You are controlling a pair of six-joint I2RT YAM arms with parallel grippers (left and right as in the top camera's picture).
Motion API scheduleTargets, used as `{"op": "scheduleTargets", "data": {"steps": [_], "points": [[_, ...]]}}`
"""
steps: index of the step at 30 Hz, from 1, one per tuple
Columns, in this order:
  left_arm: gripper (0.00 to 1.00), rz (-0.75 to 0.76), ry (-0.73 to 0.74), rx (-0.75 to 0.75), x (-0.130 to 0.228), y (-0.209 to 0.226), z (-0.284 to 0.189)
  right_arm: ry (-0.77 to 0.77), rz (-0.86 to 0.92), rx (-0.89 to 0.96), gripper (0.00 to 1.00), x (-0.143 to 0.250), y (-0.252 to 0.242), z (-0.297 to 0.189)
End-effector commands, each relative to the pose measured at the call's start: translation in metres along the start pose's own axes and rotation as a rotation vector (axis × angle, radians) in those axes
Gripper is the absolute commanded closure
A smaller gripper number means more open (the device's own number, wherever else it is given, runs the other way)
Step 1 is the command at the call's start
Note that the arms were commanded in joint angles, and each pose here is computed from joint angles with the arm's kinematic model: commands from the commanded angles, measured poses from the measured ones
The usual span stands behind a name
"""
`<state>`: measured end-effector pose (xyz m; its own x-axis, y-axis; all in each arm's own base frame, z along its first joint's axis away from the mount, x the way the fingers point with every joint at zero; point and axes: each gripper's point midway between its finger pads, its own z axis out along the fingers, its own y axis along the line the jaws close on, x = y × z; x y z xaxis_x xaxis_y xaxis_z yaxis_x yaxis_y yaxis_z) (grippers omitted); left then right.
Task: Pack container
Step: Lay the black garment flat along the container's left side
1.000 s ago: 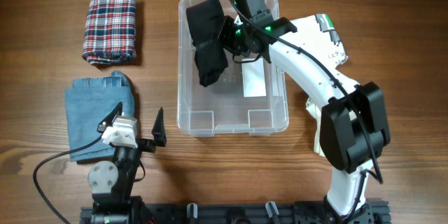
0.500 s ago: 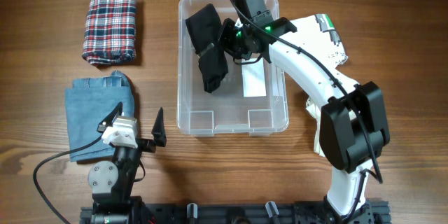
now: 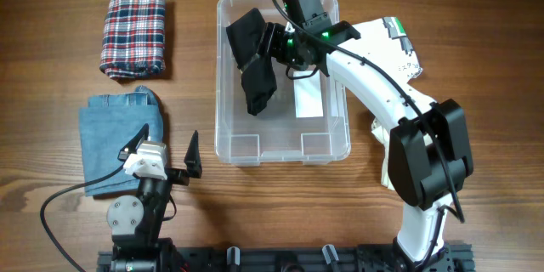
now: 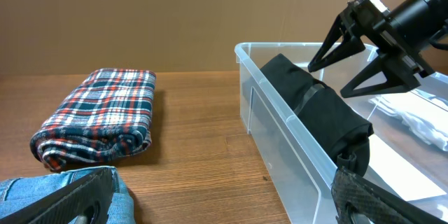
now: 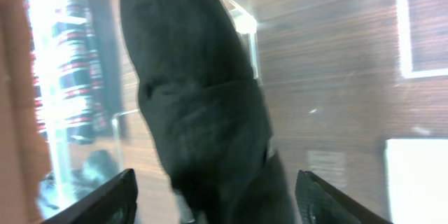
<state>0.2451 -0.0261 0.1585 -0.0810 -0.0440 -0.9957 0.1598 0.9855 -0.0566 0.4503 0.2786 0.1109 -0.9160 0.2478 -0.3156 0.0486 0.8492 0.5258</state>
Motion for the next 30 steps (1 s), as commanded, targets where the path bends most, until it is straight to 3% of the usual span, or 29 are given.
{"op": "scheduleTargets", "data": {"steps": [1, 4, 9, 20, 26, 30], "points": [[0.00, 0.011, 0.007, -0.012, 0.003, 0.003, 0.000, -0.089, -0.207, 0.094, 0.15, -0.017, -0.007, -0.018], [0.00, 0.010, 0.007, -0.012, 0.003, 0.003, 0.000, -0.082, -0.293, 0.120, 0.17, -0.016, -0.011, -0.018], [0.00, 0.011, 0.007, -0.012, 0.003, 0.003, 0.000, -0.054, -0.374, 0.126, 0.42, -0.007, -0.009, -0.016], [0.00, 0.010, 0.007, -0.012, 0.003, 0.003, 0.000, 0.008, -0.541, -0.004, 0.45, 0.013, 0.019, -0.013], [0.00, 0.010, 0.007, -0.012, 0.003, 0.003, 0.000, -0.087, -0.558, -0.068, 0.44, -0.003, 0.045, -0.042], [0.00, 0.010, 0.007, -0.012, 0.003, 0.003, 0.000, -0.059, -0.571, -0.109, 0.41, 0.004, 0.050, -0.044]]}}
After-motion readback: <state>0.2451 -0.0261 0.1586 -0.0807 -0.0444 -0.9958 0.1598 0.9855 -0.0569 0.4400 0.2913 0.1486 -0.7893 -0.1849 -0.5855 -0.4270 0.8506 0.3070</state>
